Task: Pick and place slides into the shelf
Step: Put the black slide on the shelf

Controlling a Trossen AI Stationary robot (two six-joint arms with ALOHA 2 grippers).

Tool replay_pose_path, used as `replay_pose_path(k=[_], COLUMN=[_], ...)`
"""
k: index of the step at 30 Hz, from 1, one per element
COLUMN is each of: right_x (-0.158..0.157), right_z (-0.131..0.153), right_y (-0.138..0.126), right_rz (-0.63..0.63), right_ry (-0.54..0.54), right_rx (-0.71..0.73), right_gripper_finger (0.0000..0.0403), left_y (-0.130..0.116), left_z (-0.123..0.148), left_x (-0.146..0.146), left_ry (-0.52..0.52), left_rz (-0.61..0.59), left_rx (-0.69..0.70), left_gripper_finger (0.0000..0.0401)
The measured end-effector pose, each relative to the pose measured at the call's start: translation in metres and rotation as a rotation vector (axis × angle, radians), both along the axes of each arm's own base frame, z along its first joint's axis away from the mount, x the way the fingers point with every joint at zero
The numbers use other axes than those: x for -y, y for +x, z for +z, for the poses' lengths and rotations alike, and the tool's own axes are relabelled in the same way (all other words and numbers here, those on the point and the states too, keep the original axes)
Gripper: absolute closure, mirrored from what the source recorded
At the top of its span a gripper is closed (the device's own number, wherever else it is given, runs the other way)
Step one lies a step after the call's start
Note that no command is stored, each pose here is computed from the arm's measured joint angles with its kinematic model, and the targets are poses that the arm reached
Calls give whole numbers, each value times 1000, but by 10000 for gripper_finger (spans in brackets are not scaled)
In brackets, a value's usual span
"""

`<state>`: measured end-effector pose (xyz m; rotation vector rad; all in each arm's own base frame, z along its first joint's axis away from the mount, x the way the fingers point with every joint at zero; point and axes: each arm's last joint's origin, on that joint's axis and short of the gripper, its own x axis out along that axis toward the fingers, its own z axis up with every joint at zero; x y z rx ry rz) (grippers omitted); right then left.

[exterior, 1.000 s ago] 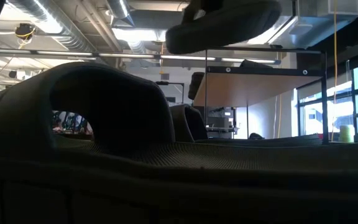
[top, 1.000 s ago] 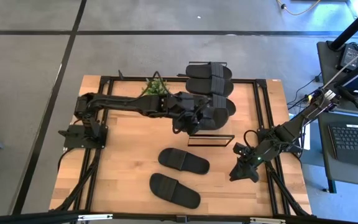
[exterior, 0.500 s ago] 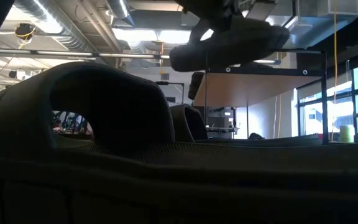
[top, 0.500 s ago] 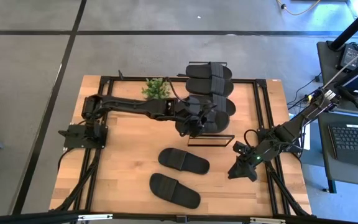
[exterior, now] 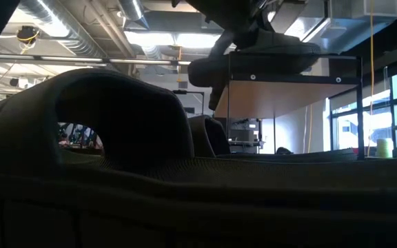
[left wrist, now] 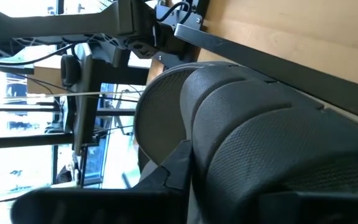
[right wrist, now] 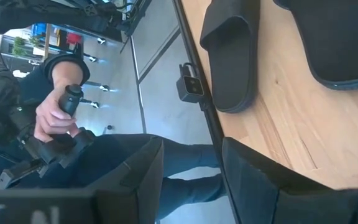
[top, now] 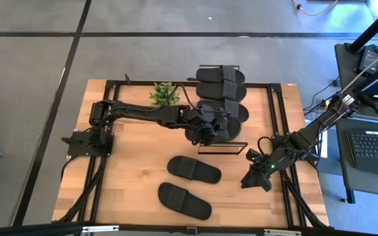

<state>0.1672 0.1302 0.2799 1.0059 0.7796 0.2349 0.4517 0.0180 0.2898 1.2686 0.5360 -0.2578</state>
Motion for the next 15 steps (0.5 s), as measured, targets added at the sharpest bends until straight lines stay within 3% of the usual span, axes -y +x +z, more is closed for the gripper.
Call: replay_pose_path(k=[15], right_x=[0], right_z=[0], right_y=[0], right_rz=[12], right_ry=[-14], right_rx=[8], right_gripper_finger=[236], left_y=[0], left_z=[0], left_x=[1], left_ry=[0], left_rz=[-2], left_rx=[0], left_gripper_finger=[355])
